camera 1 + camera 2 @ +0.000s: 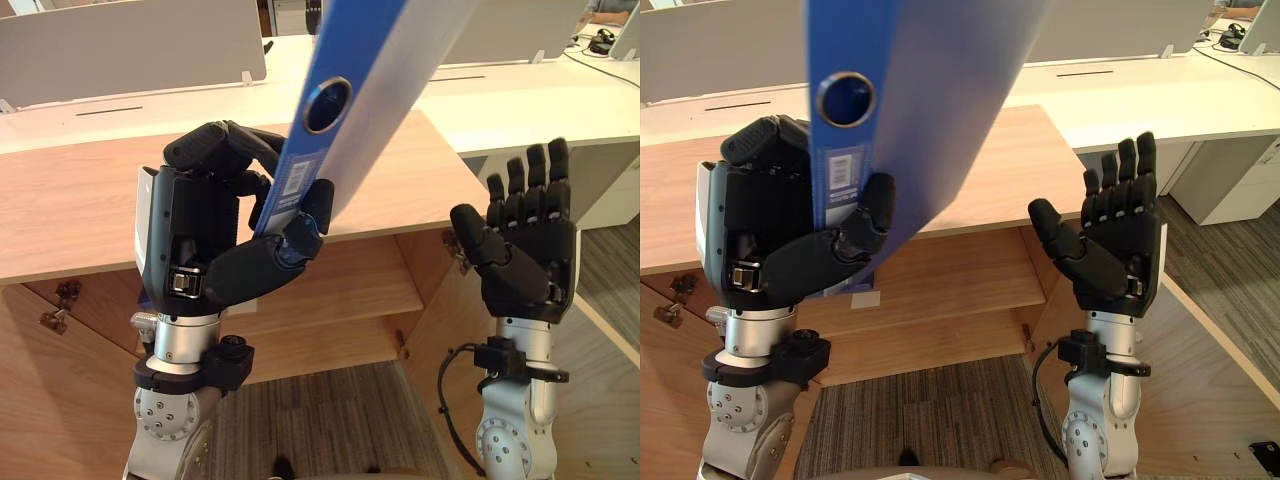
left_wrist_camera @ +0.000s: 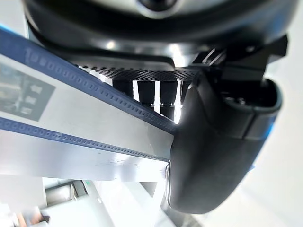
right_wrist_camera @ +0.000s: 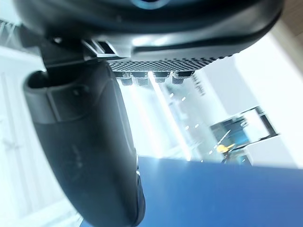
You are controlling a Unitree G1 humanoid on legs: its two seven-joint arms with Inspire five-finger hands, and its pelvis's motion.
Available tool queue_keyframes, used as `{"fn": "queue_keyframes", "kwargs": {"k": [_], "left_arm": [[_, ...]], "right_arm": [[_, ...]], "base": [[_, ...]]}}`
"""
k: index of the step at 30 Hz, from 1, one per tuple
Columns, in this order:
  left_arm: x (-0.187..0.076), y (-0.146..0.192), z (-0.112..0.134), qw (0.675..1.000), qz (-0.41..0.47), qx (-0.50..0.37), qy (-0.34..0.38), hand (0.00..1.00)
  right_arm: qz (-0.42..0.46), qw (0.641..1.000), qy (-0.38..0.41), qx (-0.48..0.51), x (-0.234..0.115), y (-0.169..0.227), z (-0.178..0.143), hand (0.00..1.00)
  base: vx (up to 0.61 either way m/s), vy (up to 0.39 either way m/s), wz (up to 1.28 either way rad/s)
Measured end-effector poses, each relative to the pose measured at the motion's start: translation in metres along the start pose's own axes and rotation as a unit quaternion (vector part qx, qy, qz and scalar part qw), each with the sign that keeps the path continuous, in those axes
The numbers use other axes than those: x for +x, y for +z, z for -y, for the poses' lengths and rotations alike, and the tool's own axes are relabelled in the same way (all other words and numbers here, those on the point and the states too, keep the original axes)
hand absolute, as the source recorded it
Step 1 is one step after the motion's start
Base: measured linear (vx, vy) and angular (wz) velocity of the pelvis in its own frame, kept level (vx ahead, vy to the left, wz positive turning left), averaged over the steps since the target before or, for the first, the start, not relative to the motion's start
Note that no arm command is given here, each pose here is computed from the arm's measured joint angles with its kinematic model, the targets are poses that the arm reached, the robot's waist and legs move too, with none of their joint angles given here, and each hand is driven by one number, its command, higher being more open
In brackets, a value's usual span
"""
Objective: Walk over to the cabinet, pick up the folder, carry it to the office cabinet, place the folder inside the office cabinet, then close the office cabinet door
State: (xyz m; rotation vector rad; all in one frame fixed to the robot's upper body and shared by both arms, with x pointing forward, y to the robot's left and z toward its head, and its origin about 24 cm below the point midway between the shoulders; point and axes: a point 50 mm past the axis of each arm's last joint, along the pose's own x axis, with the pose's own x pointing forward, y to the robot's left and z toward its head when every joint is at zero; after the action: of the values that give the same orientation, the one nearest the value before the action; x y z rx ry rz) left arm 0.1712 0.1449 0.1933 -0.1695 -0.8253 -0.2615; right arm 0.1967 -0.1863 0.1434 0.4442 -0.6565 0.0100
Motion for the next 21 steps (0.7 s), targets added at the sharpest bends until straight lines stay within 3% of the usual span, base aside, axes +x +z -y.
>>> {"fn": "queue_keyframes", "kwargs": {"k": [6,10,14,15,21], "left_arm": [[-0.001,-0.005,0.000,0.989,-0.017,-0.147,-0.031,0.00],[-0.006,-0.021,0.003,0.972,-0.060,-0.218,-0.058,0.00],[-0.014,-0.040,-0.005,0.960,-0.117,-0.251,-0.040,0.00],[-0.015,-0.042,-0.007,0.958,-0.124,-0.255,-0.037,0.00],[-0.018,-0.046,-0.010,0.951,-0.159,-0.261,-0.046,0.00]], "right_arm": [[0.001,0.998,0.067,-0.021,0.022,0.001,-0.001,1.00],[-0.056,0.993,0.089,-0.044,0.032,-0.019,0.014,1.00],[-0.131,0.985,0.103,-0.051,0.032,-0.040,0.027,1.00],[-0.141,0.983,0.105,-0.049,0.031,-0.043,0.029,0.00],[-0.209,0.966,0.150,-0.028,0.023,-0.057,0.031,0.00]], "base": [[0.00,-0.008,0.07],[-0.02,-0.012,0.27],[-0.06,-0.010,0.22],[-0.05,-0.001,0.11],[-0.02,0.001,0.12]]}}
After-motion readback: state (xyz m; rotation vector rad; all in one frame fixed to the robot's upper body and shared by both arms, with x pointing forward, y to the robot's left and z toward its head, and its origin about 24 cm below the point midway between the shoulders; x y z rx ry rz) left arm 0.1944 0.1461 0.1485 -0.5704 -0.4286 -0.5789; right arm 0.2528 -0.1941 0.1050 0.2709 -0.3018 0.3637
